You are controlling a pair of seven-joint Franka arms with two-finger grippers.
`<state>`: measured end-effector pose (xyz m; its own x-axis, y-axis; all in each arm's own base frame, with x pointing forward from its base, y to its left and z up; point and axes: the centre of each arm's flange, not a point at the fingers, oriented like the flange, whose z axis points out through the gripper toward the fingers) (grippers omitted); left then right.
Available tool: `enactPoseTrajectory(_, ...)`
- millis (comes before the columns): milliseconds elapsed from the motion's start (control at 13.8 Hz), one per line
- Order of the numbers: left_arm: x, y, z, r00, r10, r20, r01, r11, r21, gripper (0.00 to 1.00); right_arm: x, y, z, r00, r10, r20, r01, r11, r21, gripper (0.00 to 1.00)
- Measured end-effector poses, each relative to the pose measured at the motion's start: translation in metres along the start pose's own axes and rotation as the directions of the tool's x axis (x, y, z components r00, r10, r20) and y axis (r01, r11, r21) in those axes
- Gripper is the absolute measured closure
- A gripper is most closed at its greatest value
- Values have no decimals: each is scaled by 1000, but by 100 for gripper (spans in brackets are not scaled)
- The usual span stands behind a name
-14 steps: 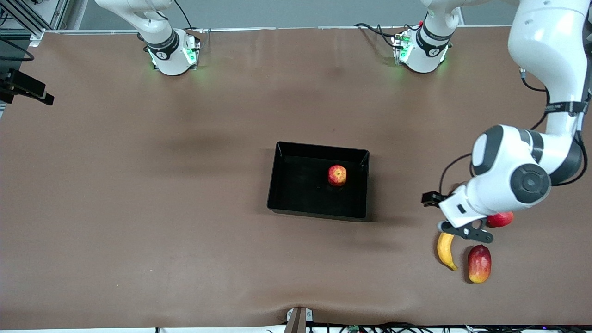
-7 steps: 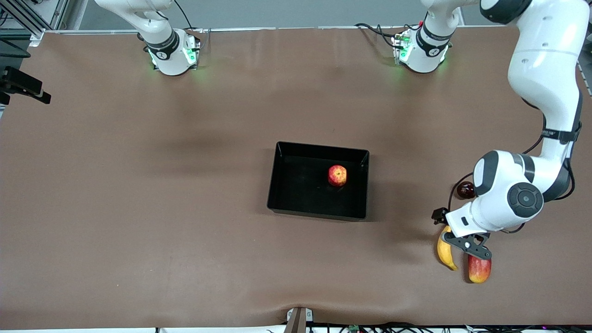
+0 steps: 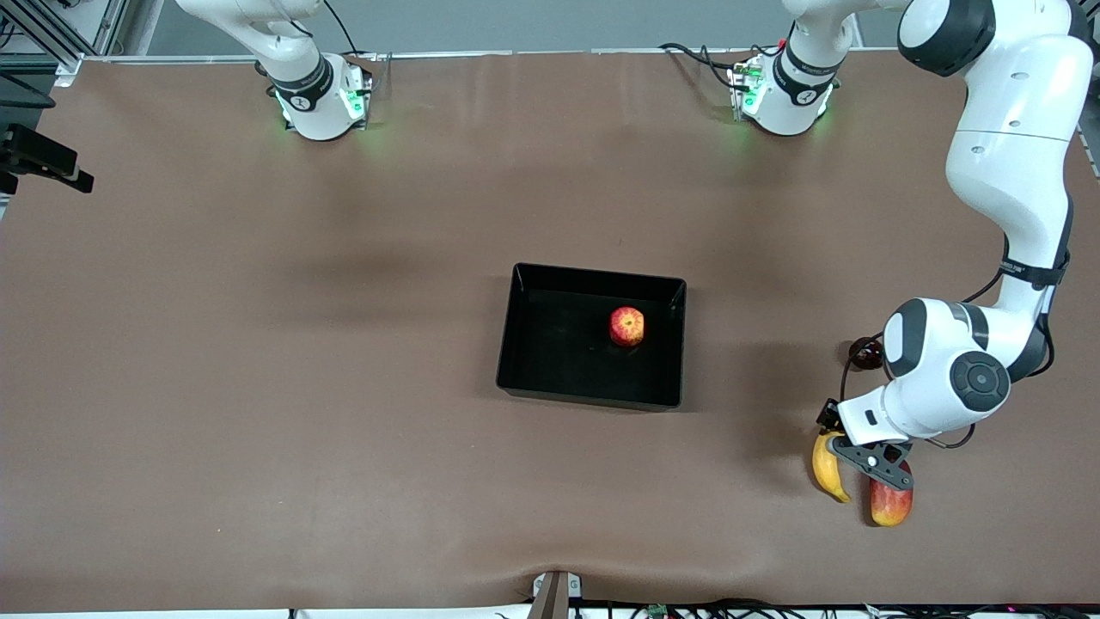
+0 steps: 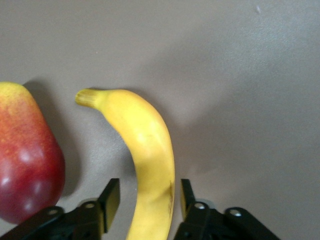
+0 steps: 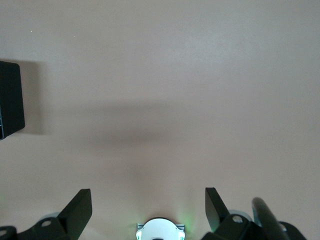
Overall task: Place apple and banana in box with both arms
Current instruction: 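Grasp the yellow banana with the left gripper and lift it, then carry the banana with the left gripper over the black box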
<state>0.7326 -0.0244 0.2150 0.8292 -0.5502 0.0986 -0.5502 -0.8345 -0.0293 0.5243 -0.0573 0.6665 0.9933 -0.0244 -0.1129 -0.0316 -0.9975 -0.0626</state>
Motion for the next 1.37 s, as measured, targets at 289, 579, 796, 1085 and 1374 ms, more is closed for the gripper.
enactPoseTrajectory(289, 1, 1, 13, 1000, 7, -21, -7, 1000, 6, 58, 0, 2, 1, 1000, 3, 3, -3, 1000, 1, 0)
enactPoseTrajectory(579, 12, 7, 0, 998, 37, -47, -35, 999, 28, 66, 0, 2, 1, 1000, 3, 5, -3, 1000, 1, 0)
enactPoseTrajectory(796, 37, 38, -39, 998, 30, -48, -29, 999, 27, 66, 0, 3, 1, 1000, 3, 6, -3, 1000, 1, 0)
enactPoseTrajectory(1085, 71, 110, -106, 992, -120, -47, 119, 992, -29, 66, -1, 3, 2, 1000, 4, 8, -4, 1000, 1, 0)
enactPoseTrajectory(1374, 98, 208, -135, 960, -278, -23, 276, 958, -73, 66, -1, 4, 2, 1000, 7, 10, -7, 1000, 2, 0)
